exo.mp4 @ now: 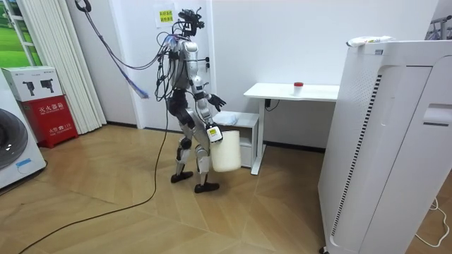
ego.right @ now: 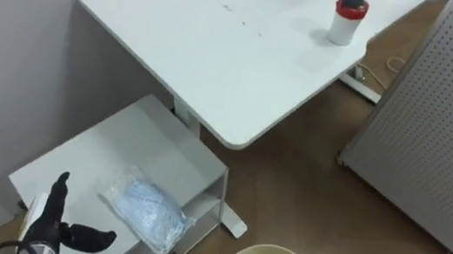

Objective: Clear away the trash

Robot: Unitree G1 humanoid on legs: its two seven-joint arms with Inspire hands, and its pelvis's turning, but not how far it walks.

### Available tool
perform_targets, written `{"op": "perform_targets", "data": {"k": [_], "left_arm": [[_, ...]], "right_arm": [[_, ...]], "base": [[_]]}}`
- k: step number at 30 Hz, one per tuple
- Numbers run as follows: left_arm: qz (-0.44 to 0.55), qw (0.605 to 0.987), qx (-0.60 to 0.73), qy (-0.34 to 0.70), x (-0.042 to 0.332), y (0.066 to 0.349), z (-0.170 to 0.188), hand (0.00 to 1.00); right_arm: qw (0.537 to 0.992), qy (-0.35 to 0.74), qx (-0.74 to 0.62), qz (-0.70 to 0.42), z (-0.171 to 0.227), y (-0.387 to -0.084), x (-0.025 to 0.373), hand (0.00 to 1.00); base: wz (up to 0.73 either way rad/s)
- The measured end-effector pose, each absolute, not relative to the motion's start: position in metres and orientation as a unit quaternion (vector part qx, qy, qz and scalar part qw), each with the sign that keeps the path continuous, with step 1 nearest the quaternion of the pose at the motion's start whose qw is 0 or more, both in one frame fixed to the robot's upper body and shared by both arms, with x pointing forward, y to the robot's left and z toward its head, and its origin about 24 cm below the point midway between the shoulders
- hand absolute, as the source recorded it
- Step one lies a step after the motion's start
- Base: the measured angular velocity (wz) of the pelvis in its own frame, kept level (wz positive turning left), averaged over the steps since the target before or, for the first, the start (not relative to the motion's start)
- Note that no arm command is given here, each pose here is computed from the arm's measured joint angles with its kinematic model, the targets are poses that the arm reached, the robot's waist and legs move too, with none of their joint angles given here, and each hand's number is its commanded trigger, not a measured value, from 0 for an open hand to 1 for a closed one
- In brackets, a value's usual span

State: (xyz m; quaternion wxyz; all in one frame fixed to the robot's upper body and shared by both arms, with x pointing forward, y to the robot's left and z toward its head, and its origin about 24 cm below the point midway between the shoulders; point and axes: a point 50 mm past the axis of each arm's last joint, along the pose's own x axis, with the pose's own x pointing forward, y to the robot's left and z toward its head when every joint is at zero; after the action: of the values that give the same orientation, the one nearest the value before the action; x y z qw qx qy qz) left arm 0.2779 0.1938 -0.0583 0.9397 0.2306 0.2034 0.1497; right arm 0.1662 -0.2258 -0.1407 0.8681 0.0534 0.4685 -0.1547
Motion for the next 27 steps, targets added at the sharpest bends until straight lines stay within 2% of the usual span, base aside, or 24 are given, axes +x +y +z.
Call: {"op": "perform_targets", "data": {"k": [11,27], "left_arm": [[0.207,0.939,0.25,0.11,0.323,0.186,-0.011,0.0],[0.201,0.938,0.273,0.068,0.336,0.173,0.007,0.0]], "right_arm": [[0.904,0.412,0.029,-0.114,-0.119,-0.218,0.213,1.0],[0.905,0.407,0.026,-0.121,-0.118,-0.218,0.214,1.0]], "base": [[0.0],[-0.01]]}}
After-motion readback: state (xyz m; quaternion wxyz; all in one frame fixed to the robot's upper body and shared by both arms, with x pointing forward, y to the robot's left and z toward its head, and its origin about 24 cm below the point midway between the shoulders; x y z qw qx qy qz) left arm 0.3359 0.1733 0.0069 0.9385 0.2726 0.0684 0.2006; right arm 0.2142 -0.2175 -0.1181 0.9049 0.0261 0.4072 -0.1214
